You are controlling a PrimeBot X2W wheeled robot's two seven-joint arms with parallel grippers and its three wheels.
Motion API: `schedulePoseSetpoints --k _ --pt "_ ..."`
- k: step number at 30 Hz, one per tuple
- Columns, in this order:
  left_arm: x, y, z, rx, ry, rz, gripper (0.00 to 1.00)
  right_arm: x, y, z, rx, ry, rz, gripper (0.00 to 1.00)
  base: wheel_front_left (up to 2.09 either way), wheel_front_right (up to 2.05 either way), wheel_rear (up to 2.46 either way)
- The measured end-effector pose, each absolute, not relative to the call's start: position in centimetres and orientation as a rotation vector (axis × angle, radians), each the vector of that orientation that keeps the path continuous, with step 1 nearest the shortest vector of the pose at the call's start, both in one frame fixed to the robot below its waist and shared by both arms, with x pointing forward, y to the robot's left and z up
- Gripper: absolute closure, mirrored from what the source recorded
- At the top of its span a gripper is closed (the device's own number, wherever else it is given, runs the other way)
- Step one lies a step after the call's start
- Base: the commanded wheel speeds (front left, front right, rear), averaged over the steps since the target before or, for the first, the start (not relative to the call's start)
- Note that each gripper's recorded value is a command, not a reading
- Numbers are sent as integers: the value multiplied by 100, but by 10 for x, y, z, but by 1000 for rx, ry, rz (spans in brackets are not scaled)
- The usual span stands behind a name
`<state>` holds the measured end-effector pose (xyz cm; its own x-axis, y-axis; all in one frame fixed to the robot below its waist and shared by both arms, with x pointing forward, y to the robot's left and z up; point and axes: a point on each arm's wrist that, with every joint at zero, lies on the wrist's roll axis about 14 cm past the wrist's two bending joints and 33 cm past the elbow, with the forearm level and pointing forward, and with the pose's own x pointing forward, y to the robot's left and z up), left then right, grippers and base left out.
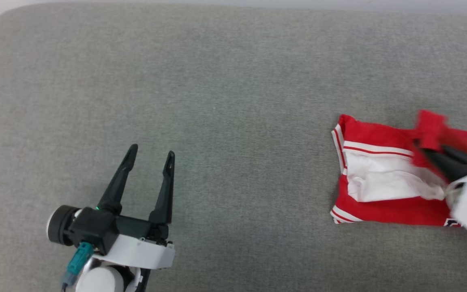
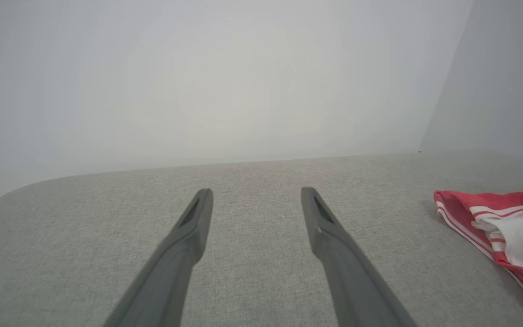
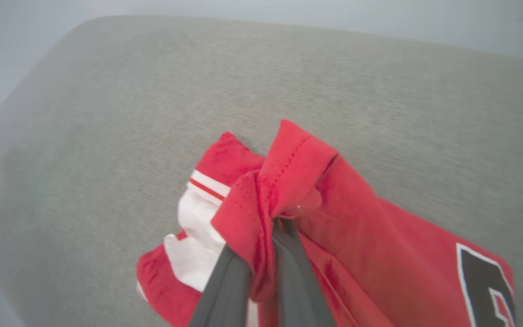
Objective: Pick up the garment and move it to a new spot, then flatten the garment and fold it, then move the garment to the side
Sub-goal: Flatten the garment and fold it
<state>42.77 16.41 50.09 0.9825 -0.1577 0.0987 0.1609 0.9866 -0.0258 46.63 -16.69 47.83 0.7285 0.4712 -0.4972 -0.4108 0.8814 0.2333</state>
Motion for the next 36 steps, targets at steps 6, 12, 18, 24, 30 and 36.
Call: schedulePoseSetpoints --k 6,12,18,24,30,36 --pt "423 173 501 -45 -91 -125 0 460 -93 480 84 585 686 100 0 0 0" --pt "417 182 498 -52 -76 -90 0 457 -69 460 25 646 749 100 0 0 0" --pt "414 184 496 -56 -70 -78 0 458 -68 438 54 697 729 100 0 0 0" --pt "416 181 496 -67 -72 -82 0 461 -71 432 62 682 704 51 0 0 0" --pt "420 175 498 -66 -80 -114 0 464 -75 448 95 619 688 0 0 0 0" --pt "426 161 499 -73 -84 -162 0 473 -103 471 134 511 614 0 0 0 0"
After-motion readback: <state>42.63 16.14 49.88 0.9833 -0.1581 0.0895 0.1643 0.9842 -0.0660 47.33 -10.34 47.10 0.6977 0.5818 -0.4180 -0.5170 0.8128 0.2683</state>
